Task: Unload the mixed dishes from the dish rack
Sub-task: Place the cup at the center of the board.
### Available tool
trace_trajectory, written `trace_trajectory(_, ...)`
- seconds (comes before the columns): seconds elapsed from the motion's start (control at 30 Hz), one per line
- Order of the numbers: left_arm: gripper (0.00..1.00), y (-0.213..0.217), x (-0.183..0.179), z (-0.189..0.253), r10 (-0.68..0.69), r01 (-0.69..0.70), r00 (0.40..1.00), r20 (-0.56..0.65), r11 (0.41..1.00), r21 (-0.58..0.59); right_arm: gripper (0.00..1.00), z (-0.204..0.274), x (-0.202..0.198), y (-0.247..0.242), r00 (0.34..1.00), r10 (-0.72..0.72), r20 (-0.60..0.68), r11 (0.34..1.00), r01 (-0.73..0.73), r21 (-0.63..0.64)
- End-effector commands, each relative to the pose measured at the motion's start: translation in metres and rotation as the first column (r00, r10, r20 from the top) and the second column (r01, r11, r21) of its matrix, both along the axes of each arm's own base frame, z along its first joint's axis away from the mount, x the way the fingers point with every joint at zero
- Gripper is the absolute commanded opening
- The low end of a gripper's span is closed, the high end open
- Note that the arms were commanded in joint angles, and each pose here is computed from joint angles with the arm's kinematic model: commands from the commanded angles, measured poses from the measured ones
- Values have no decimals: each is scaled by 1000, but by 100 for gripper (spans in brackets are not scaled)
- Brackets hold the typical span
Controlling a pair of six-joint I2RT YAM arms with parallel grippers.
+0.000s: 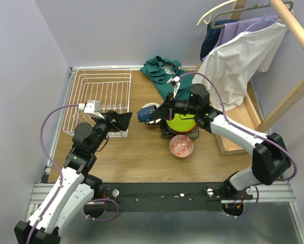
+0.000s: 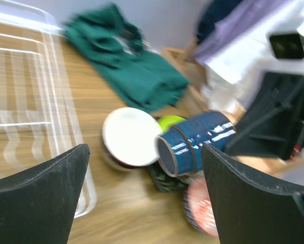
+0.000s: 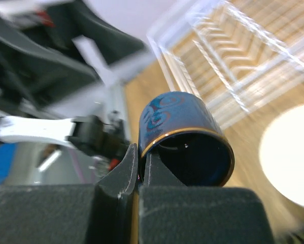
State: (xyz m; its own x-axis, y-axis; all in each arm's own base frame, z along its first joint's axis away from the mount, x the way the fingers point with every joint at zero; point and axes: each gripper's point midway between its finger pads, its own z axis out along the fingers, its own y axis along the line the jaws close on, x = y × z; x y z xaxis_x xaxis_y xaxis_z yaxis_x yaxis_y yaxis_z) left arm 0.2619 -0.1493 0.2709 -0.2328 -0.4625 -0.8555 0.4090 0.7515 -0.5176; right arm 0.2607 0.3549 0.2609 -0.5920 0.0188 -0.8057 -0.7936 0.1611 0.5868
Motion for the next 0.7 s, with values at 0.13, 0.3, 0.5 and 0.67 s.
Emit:
trace_trajectory(0.13,99,110,-10,0,490,-480,871,25,841,249,1,-51,6,-25,978,-59,200,890,142,-433)
trace_trajectory(0.3,99,150,-22,12,641,-631,764,68,722,285,1,-82,-5,-11,954,3,299,767,190,-613)
trace_trajectory(0.5,99,174,-34,27,717,-707,689,110,631,320,1,-114,-15,5,926,34,375,633,270,-726)
trace_trajectory(0.67,99,182,-39,34,730,-724,669,136,601,338,1,-138,-14,4,917,47,396,522,315,-793)
